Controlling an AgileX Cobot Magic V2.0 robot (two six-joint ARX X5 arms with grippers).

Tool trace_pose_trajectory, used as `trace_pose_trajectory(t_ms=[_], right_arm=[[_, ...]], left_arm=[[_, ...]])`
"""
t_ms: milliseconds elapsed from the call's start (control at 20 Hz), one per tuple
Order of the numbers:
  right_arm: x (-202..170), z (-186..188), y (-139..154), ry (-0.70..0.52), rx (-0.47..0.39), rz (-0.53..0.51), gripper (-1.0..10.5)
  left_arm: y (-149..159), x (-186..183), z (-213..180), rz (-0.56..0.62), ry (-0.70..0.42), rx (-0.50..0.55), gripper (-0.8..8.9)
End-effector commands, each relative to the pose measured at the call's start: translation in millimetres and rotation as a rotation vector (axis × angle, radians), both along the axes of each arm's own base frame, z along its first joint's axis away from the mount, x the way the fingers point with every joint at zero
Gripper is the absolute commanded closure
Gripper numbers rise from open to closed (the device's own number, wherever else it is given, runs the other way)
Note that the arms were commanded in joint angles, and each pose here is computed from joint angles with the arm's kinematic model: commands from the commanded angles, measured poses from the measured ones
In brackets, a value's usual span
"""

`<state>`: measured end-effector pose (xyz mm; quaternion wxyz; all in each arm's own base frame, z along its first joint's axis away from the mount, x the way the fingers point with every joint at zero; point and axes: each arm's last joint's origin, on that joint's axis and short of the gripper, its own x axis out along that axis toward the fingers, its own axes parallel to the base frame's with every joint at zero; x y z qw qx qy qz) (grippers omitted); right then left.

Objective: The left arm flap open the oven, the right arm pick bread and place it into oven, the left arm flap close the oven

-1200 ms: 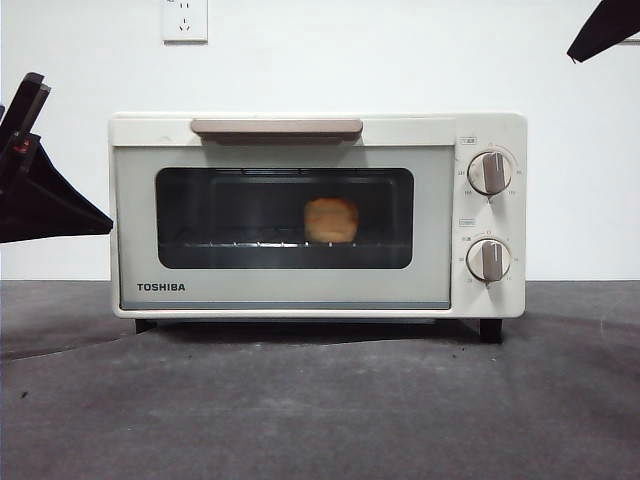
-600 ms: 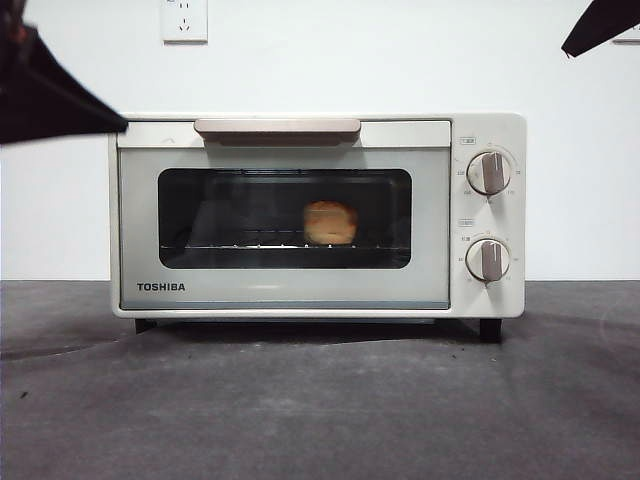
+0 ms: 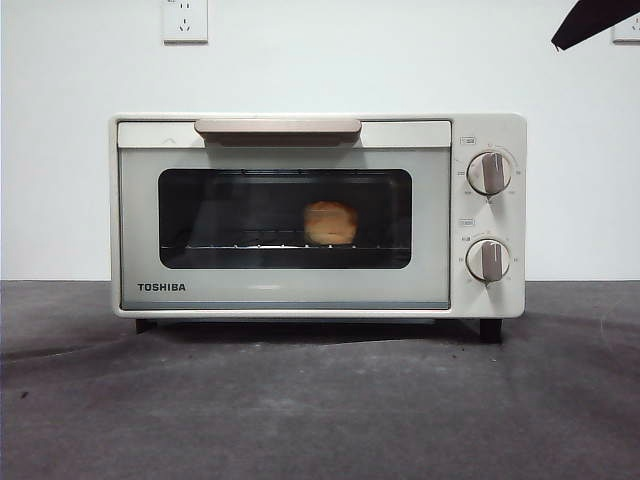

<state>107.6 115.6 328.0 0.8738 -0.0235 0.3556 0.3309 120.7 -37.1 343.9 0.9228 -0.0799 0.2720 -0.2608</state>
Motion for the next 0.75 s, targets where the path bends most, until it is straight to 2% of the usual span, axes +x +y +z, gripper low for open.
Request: trace_pose_trajectory(t_ms=[50, 150, 500, 550, 650, 750], right_arm=[[1, 5, 2, -0.027, 0.001, -0.009, 4.6], [1, 5, 2, -0.029, -0.001, -0.013, 4.6], [1, 5, 2, -0.029, -0.001, -0.013, 4.8], [1, 5, 2, -0.028, -0.002, -0.012, 5.9], [1, 5, 2, -0.029, -0.002, -0.012, 9.2], [1, 5, 2, -0.03, -0.002, -0.013, 9.4]], left_arm=[[0, -12, 0, -0.068, 0.025, 0.092, 7.97], [1, -21, -3, -0.1, 0.044, 0.128, 7.97], [2, -26, -1, -0.102, 0.028, 0.127, 7.94], [2, -26, -1, -0.102, 0.028, 0.127, 7.94], [2, -26, -1, -0.102, 0.028, 0.127, 7.94], [2, -26, -1, -0.102, 0.028, 0.127, 7.94]])
